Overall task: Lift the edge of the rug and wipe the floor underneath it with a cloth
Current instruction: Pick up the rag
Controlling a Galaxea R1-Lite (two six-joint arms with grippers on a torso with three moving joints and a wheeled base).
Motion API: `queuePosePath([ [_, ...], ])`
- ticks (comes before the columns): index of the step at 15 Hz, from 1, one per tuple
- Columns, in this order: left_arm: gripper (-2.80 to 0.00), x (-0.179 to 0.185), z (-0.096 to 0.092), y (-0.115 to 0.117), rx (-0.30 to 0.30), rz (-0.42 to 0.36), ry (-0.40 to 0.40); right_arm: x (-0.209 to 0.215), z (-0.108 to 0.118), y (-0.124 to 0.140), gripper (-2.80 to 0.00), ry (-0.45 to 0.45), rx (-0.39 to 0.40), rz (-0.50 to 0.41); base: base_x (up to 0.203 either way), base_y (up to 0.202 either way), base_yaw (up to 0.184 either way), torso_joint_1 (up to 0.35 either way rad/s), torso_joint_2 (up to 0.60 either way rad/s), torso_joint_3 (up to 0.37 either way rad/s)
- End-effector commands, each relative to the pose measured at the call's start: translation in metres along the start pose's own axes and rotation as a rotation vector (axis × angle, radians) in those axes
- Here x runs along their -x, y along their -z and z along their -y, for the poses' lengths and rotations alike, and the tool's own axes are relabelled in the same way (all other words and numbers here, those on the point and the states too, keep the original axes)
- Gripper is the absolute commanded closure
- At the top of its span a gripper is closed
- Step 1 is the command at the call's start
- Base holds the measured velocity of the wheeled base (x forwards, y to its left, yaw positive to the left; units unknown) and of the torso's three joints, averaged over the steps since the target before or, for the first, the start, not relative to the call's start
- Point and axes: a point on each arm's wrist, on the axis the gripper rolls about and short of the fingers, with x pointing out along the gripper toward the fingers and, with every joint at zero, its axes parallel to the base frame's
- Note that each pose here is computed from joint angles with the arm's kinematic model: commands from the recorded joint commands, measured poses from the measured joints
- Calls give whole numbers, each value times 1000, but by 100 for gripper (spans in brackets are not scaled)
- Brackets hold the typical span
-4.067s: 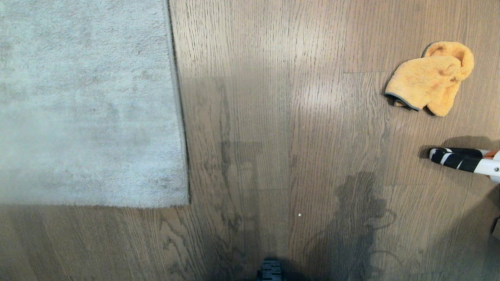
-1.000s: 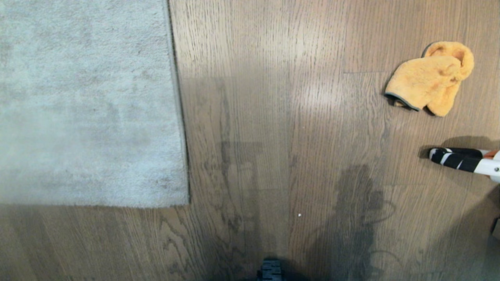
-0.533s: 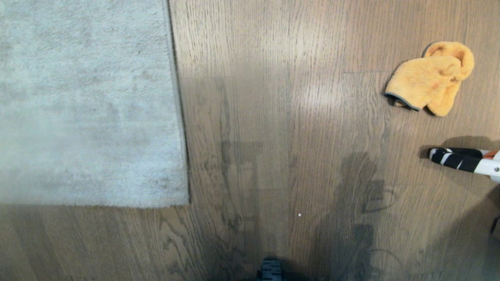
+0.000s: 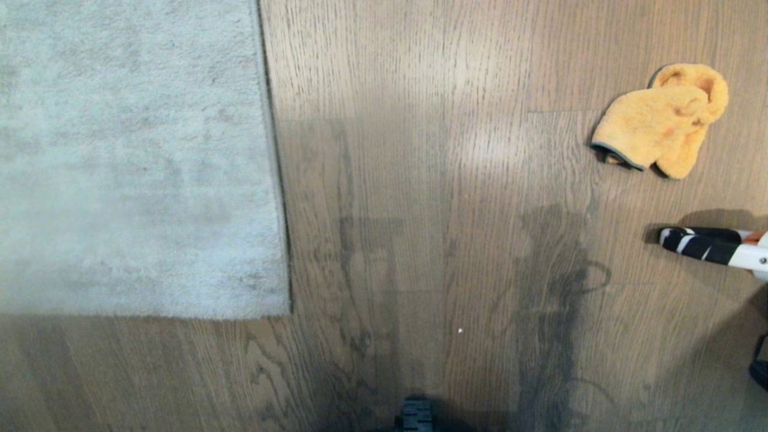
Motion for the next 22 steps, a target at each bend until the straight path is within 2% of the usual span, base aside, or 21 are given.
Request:
queuePosePath([
  [1,0,0,0,0,1,0,-1,-30,1,-2,0,-36,-3,-75,0,0,0,0,0,0],
  [5,0,0,0,0,1,0,-1,-66,2,-9,0,-48,-18,-51,0,0,0,0,0,0],
  [6,0,0,0,0,1,0,-1,-72,2,-10,-222,-51,-19,-45,0,0,0,0,0,0],
  [7,0,0,0,0,1,0,-1,-77,2,-12,-280,-54,-19,-37,0,0,0,0,0,0],
  [11,0,0,0,0,1,0,-1,-102,10,-27,-280,-9,-44,33,0,0,0,0,0,0],
  [15,0,0,0,0,1,0,-1,-125,36,-46,-280,115,-58,72,0,0,0,0,0,0],
  [22,0,0,0,0,1,0,-1,-173,72,-75,-280,225,-73,223,0,0,0,0,0,0],
])
